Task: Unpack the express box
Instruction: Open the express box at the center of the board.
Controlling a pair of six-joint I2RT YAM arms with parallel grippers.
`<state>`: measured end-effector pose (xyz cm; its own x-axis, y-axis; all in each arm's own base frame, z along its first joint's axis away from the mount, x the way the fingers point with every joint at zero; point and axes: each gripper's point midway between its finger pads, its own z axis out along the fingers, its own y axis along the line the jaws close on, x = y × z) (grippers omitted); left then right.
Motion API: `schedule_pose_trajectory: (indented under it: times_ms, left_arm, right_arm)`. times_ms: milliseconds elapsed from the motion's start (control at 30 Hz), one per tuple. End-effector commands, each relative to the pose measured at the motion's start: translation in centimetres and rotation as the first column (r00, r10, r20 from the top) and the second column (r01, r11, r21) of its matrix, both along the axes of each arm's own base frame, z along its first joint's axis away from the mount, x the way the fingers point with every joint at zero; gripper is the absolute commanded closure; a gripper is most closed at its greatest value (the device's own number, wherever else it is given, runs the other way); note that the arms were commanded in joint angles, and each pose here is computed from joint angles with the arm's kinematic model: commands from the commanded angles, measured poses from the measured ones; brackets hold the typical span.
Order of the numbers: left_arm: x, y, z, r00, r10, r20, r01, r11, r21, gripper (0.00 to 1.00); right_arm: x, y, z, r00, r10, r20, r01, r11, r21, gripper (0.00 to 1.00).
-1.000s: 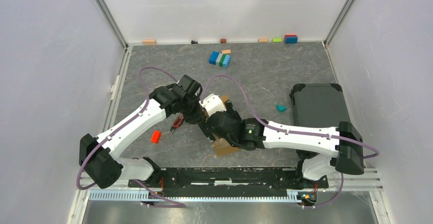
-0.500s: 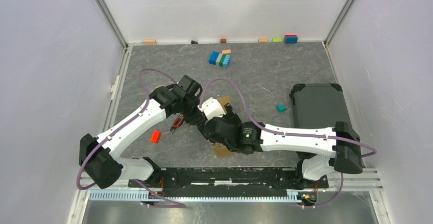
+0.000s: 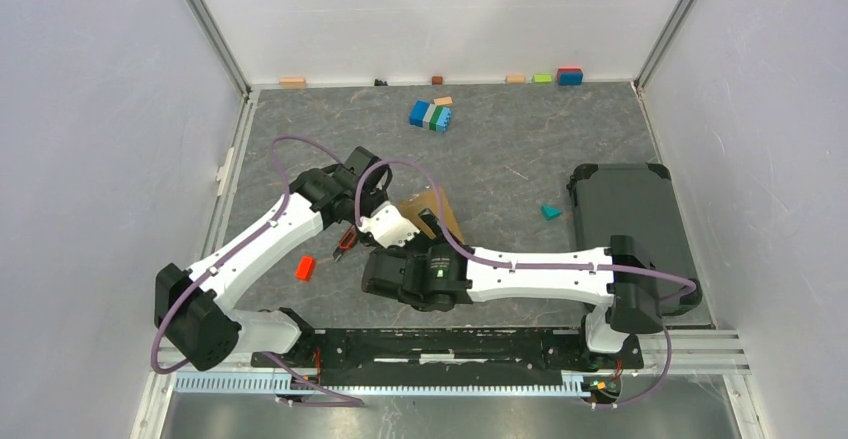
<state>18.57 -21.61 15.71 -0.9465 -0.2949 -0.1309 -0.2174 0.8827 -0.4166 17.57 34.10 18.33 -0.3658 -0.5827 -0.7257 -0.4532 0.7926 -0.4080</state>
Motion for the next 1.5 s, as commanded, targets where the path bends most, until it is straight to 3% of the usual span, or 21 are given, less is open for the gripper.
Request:
schedule_pose_trajectory:
  times_ms: [0,333,567,667,867,1467]
  left_arm:
    - [-0.8,1.7,-1.6,0.997,-0.074,-0.034,0.076,0.995,0.069,0.98]
    - [-1.0,1.9,-2.3,0.980,-0.188,-0.062,0.194,0.976,0.099,0.98]
    - [-0.5,0.8,-0.9,0.983,-0.179,-0.034,0.180,0.983,0.045,0.98]
    - [-0.5,-0.5,-0.1,0.987,-0.160,-0.021,0.159,0.987,-0.037,0.98]
    - [-0.8,-1.9,1.2,0.993,-0.118,0.004,0.118,0.980,-0.158,0.98]
    - [-1.4,-2.1,1.5,0.995,-0.102,-0.016,0.098,0.976,-0.192,0.98]
  right_arm:
    - [1.1,-3.8,3.3,0.983,-0.096,0.154,0.115,0.986,-0.119,0.10]
    - [2.1,-5.0,6.5,0.954,-0.135,0.269,0.179,0.973,-0.144,0.16]
    - [0.1,-2.0,6.0,0.993,0.027,0.114,-0.032,0.999,0.042,0.09]
    - [-0.9,-0.6,6.2,0.993,0.078,0.083,-0.089,0.986,0.141,0.08]
    - [-1.2,0.1,5.3,0.996,0.058,0.067,-0.071,0.978,0.197,0.03]
    - [-0.7,0.5,0.7,0.998,0.041,-0.053,-0.029,0.978,0.206,0.02]
